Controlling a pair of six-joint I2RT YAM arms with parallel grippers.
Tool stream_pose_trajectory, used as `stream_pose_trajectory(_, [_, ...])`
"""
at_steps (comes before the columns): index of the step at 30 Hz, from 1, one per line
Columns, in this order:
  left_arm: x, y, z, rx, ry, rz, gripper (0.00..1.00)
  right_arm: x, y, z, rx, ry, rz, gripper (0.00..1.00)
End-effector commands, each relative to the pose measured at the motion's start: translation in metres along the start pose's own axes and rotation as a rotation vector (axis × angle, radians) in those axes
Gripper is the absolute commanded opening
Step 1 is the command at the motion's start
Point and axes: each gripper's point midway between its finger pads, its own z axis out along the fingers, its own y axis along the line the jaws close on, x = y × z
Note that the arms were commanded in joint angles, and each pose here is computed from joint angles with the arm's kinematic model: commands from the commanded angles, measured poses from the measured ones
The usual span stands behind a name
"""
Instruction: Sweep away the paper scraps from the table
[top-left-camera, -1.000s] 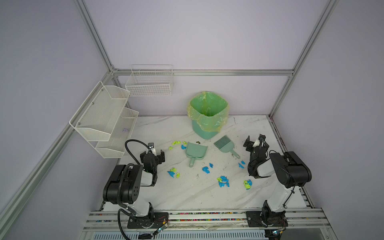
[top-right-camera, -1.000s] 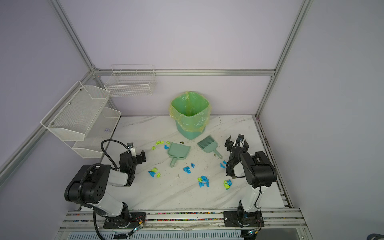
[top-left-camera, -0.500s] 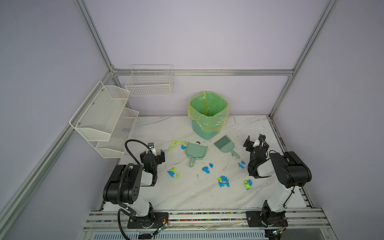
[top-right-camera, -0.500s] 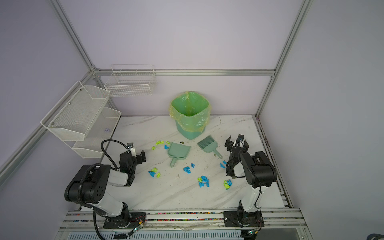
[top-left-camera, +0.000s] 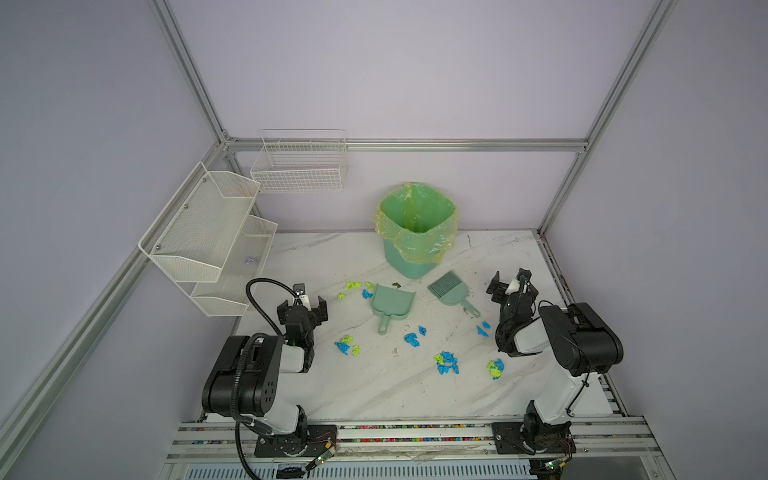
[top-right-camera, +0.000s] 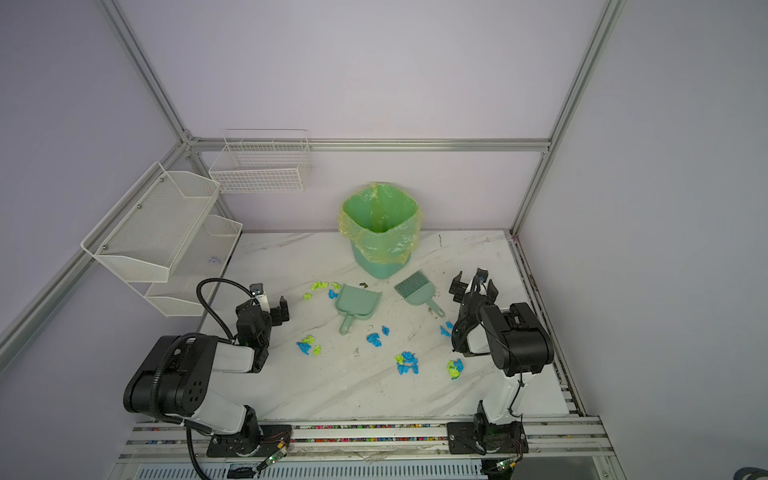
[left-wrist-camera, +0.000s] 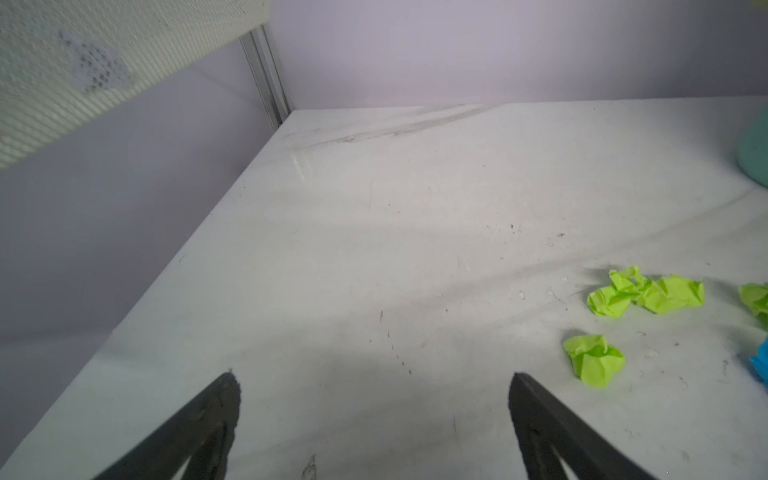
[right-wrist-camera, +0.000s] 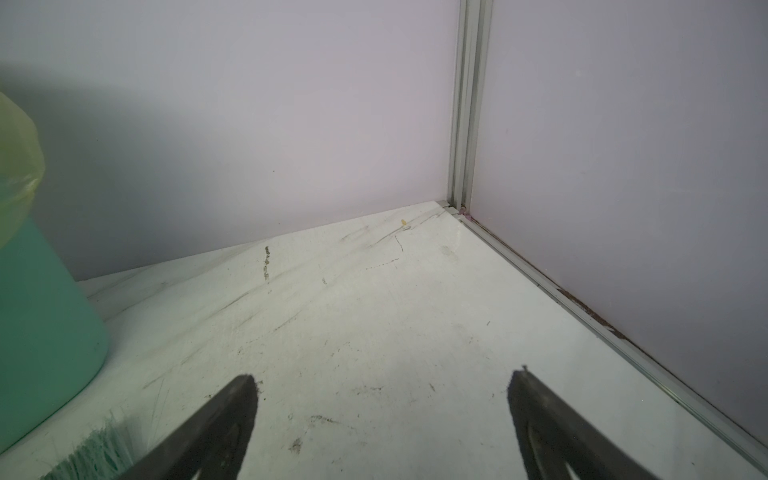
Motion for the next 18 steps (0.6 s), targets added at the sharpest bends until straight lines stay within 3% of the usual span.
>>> stream_pose_trajectory(1, [-0.041, 0.006, -0.009, -0.047, -0.12, -0.035, 1.0, -0.01, -0.001, -0.002, -0.004, -0.031, 0.017, 0.97])
stream_pose_trajectory(9, [-0.072, 0.021, -0.034, -0.173, -0.147, -0.076, 1.0, -0.031, -0.002, 0.008, 0.048, 0.018, 0.014, 0.97])
stream_pose_trajectory(16, [-0.119, 0.023, -0.059, -0.208, -0.106, -0.238, 1.0, -0.06, 0.0, 0.015, 0.097, 0.123, 0.103, 0.97])
stream_pose_trajectory(18, [-0.138, 0.013, -0.066, -0.162, -0.098, -0.289, 1.0, -0.067, 0.0, 0.011, 0.101, 0.155, 0.152, 0.97])
